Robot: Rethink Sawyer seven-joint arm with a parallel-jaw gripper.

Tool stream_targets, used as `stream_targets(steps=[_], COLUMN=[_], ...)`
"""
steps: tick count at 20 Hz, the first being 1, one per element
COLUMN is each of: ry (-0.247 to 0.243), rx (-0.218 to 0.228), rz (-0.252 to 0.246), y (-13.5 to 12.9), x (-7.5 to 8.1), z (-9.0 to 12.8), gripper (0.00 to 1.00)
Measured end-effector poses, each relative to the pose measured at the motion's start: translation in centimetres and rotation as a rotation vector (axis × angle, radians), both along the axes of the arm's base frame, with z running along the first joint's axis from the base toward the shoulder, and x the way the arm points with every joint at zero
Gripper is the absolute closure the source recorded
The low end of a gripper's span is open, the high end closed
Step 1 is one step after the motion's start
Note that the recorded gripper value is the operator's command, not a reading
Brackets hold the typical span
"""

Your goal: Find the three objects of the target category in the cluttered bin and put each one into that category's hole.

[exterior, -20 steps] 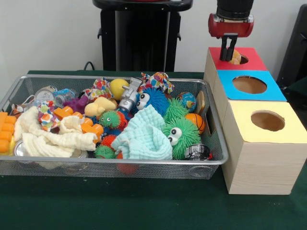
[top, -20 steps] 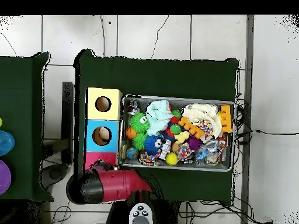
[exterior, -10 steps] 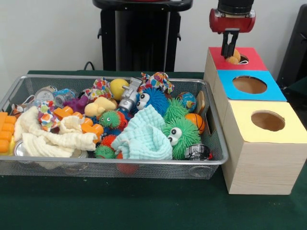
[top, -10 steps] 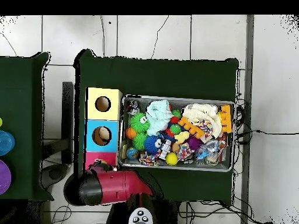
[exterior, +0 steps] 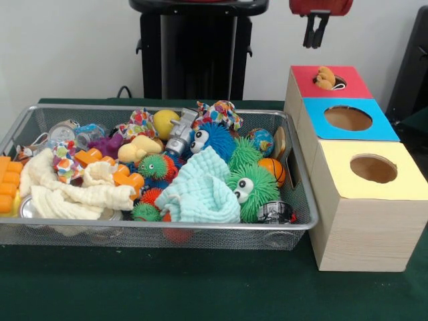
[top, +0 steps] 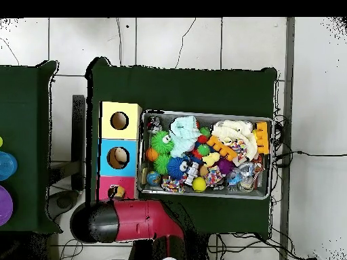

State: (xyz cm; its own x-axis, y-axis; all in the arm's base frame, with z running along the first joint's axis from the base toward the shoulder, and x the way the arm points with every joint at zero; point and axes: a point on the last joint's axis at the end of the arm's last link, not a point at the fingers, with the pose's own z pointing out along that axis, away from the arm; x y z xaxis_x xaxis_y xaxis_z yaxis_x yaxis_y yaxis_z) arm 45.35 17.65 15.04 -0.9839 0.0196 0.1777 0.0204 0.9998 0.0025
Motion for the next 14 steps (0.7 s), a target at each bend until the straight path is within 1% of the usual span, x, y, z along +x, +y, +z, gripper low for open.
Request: stream_targets(steps=[2, 3, 5, 6, 8, 9, 12, 14], ry=[0.018, 0.020, 0.017, 0.015, 0.015, 0.016, 0.018, 0.016], rx=[-0.001, -0.001, -0.001, -0.001, -0.001, -0.002, -0.009, -0.024], rz=[-0.013, -0.033, -0.042, -0.057, -0.070, -0.090, -0.102, -0.096], y=[-0.6, -1.5, -2.0, -2.7, -3.3, -4.3, -5.8, -7.2], x=[0.0, 0.4, 0.6, 0.8, 1.0, 1.3, 1.6, 1.9], z=[0.6, 1.1, 1.2, 1.3, 1.3, 1.2, 0.9, 0.6], gripper=[1.00, 1.00, 1.00, 1.00, 1.00, 1.00, 1.00, 1.00])
